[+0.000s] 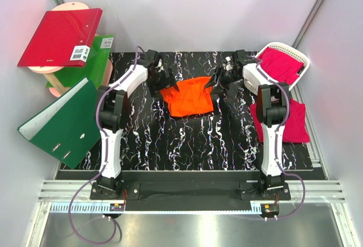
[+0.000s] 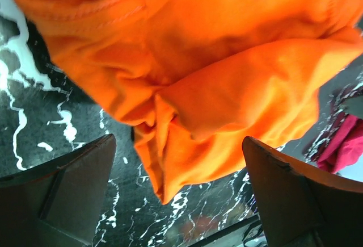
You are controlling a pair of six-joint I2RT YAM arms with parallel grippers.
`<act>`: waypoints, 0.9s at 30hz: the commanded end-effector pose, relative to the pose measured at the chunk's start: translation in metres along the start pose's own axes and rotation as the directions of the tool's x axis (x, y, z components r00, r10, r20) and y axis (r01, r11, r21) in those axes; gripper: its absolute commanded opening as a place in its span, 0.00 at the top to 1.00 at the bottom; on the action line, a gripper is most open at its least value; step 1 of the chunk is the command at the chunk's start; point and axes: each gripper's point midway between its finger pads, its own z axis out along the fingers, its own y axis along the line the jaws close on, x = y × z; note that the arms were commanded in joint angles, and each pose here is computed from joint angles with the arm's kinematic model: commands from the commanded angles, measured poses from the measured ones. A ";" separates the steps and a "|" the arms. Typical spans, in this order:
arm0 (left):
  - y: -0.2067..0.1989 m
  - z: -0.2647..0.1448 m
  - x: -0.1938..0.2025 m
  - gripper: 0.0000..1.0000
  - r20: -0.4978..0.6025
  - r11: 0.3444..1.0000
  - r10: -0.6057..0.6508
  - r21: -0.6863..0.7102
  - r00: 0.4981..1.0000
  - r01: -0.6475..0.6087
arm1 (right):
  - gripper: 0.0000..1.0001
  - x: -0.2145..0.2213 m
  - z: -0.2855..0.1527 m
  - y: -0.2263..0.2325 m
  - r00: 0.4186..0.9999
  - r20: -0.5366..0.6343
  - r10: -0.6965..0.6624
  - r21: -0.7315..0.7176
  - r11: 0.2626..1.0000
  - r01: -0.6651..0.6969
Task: Fold and stack the t-shirts
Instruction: Smooth out wrinkles on the folded tshirt
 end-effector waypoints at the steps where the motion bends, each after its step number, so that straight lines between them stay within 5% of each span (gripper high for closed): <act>1: -0.017 -0.008 -0.027 0.01 0.079 1.000 0.008 0.023 0.997 -0.010 | 0.43 -0.009 0.007 0.004 0.999 0.014 -0.047 0.016 0.999 0.047; 11: -0.016 0.019 -0.030 0.07 0.037 0.999 -0.029 0.037 0.999 0.027 | 0.43 -0.024 0.034 0.010 0.998 0.016 -0.067 -0.012 0.998 0.067; 14: -0.015 0.024 -0.030 0.18 0.029 0.999 -0.030 0.041 0.999 0.029 | 0.43 -0.029 0.040 0.019 0.997 0.014 -0.079 -0.041 0.996 0.080; 17: -0.019 0.026 -0.031 0.56 0.022 0.998 -0.029 0.059 0.999 0.028 | 0.45 -0.033 0.047 0.026 0.996 0.017 -0.089 -0.057 0.994 0.090; 18: -0.019 0.026 -0.031 0.69 0.020 0.998 -0.030 0.061 0.999 0.029 | 0.62 -0.034 0.049 0.025 0.996 0.015 -0.086 -0.055 0.995 0.087; 19: -0.020 0.025 -0.032 0.98 0.027 0.998 -0.032 0.062 0.999 0.030 | 0.79 -0.035 0.050 0.030 0.995 0.021 -0.098 -0.061 0.993 0.099; 21: -0.021 0.022 -0.032 1.00 0.031 0.998 -0.034 0.062 0.999 0.032 | 1.00 -0.035 0.051 0.033 0.995 0.022 -0.100 -0.063 0.993 0.101; 27: -0.027 0.003 -0.035 1.00 0.065 0.998 -0.007 0.071 0.998 0.003 | 1.00 -0.024 0.036 0.044 0.990 0.026 -0.141 -0.066 0.988 0.143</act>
